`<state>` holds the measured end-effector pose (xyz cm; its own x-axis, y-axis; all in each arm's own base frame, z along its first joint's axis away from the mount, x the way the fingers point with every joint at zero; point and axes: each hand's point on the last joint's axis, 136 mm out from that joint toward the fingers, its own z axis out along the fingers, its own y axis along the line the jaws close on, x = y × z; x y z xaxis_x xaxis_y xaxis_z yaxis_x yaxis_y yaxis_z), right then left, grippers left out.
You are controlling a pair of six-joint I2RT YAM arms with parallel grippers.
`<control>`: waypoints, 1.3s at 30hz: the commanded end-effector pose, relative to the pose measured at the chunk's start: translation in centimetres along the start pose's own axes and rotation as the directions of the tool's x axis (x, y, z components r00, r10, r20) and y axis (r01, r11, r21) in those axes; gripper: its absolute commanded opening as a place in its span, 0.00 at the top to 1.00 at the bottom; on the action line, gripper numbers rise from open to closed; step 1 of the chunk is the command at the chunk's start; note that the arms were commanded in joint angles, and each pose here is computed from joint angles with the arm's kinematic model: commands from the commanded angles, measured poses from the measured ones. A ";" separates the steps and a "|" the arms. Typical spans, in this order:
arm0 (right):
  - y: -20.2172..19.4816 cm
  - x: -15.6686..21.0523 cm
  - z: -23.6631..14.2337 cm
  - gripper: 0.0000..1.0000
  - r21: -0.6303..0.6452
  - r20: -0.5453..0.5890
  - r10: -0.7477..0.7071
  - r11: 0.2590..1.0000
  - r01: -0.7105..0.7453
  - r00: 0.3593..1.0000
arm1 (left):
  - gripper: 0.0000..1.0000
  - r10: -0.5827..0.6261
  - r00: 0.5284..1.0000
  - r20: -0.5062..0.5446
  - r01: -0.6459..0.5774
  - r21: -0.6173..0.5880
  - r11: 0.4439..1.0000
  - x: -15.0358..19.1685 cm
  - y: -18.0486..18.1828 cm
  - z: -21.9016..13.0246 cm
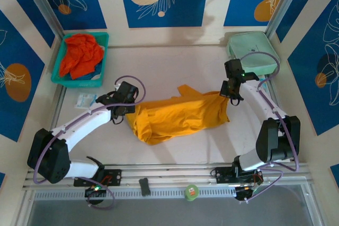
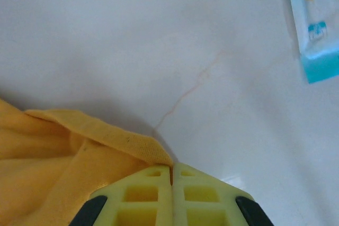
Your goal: Fold and stack the t-shirts
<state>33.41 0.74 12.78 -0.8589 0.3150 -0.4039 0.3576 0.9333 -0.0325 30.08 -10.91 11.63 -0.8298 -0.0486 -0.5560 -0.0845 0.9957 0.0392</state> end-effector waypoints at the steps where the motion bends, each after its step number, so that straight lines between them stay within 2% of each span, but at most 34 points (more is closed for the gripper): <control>1: -1.9 2.3 1.9 1.00 0.093 -0.077 0.042 0.995 -0.034 0.996 | 1.00 -0.019 0.997 -0.071 0.018 -0.010 1.000 2.5 0.9 0.6; 2: -2.1 2.8 2.4 0.94 0.103 -0.096 0.048 0.994 -0.038 0.994 | 1.00 -0.026 0.995 -0.092 0.025 -0.005 1.000 3.2 0.8 0.9; 4: -2.4 3.6 3.1 0.80 0.123 -0.130 0.057 0.992 -0.041 0.990 | 0.92 -0.037 0.991 -0.128 0.038 0.002 0.999 4.7 0.8 1.1; 5: -2.3 3.9 3.3 0.73 0.125 -0.144 0.054 0.991 -0.036 0.988 | 0.84 -0.041 0.989 -0.144 0.042 0.007 0.999 5.5 0.7 1.2; 9: -0.7 3.4 2.3 0.46 0.092 -0.123 -0.023 0.995 0.035 0.992 | 0.36 -0.046 0.983 -0.178 0.052 0.032 0.998 8.0 0.4 0.7; 11: 1.4 2.5 0.9 0.36 0.055 -0.077 -0.104 0.993 0.109 0.992 | 0.22 -0.047 0.983 -0.179 0.054 0.035 0.998 8.5 0.5 0.2; 14: 6.7 1.4 -0.9 0.28 -0.064 -0.008 -0.249 0.967 0.248 0.968 | 0.11 -0.048 0.988 -0.150 0.052 0.020 0.998 7.8 1.1 -0.9; 18: 13.5 1.4 -0.4 0.30 -0.205 -0.014 -0.391 0.902 0.381 0.920 | 0.03 -0.043 0.995 -0.090 0.038 -0.061 0.997 5.7 2.7 -2.5; 20: 16.6 1.4 1.1 0.32 -0.239 -0.027 -0.455 0.867 0.436 0.890 | 0.00 -0.041 0.997 -0.065 0.034 -0.113 0.993 4.6 3.6 -3.2; 23: 20.4 1.4 3.7 0.33 -0.287 -0.058 -0.517 0.828 0.482 0.854 | 0.00 -0.055 0.998 -0.043 0.048 -0.146 0.988 3.4 4.3 -3.2; 27: 23.2 0.9 7.0 0.33 -0.290 -0.102 -0.546 0.816 0.500 0.832 | 0.00 -0.092 0.993 -0.069 0.080 -0.160 0.984 2.7 5.1 -1.1; 32: 23.6 0.4 9.7 0.36 -0.226 -0.137 -0.548 0.828 0.513 0.825 | 0.00 -0.111 0.990 -0.088 0.101 -0.110 0.989 1.5 4.5 2.1; 34: 23.4 0.5 10.2 0.44 -0.215 -0.150 -0.545 0.833 0.510 0.825 | 0.00 -0.111 0.989 -0.093 0.102 -0.100 0.990 1.1 4.2 3.0; 39: 22.8 1.3 11.0 0.77 -0.216 -0.182 -0.531 0.842 0.494 0.827 | 0.02 -0.092 0.987 -0.129 0.087 -0.048 0.995 0.4 2.2 5.6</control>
<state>45.65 21.36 3.08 -0.9520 -0.2125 -0.2204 -0.2141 0.9767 -0.0172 30.38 -6.68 6.60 -0.8906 -0.1632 -0.4245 -0.2231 0.9702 0.0951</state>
